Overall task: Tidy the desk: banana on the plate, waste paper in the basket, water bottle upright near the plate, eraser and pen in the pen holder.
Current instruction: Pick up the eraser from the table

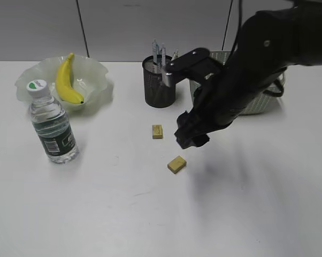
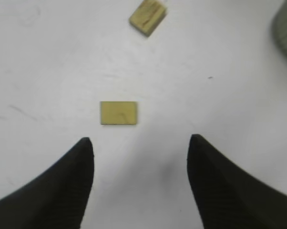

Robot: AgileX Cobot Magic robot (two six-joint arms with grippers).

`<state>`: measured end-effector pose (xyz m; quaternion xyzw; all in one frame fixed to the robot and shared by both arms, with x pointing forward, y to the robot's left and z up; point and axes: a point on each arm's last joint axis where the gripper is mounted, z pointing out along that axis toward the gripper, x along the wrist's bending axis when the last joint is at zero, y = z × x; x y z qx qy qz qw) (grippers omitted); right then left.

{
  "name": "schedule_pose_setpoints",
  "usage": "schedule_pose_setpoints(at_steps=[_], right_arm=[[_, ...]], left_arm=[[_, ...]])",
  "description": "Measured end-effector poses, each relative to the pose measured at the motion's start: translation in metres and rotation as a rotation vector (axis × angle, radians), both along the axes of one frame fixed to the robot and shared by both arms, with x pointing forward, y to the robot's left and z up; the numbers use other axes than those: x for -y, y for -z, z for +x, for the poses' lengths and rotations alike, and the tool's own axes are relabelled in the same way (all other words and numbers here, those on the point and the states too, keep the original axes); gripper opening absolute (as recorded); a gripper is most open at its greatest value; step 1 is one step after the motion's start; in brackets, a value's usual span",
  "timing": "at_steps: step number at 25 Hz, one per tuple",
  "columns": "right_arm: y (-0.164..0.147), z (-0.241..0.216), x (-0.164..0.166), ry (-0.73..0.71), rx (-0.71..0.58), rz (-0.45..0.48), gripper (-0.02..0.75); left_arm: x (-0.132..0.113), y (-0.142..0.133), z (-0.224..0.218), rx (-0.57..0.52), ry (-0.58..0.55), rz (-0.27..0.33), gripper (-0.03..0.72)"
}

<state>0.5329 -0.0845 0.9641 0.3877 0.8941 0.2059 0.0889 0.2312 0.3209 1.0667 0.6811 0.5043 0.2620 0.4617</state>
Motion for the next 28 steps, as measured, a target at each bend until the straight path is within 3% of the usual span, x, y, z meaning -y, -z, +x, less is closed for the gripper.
schedule_pose_setpoints(at_steps=[3,13,21,28], right_arm=[[0.025,0.017,-0.015,-0.015,-0.075,-0.026,0.559],[0.080,0.062,-0.047,0.014,-0.328,-0.193,0.575],[0.086,0.062,-0.051,0.031,-0.387,-0.189,0.577],[0.080,0.052,-0.053,0.020,-0.399,-0.248,0.577]], left_arm=[[0.000,0.000,0.000,0.000,0.000,0.000,0.241],[0.000,0.000,0.000,0.000,0.000,0.000,0.241],[0.000,0.000,0.000,0.000,0.000,0.000,0.241],[0.000,0.000,0.000,0.000,0.000,0.000,0.241]])
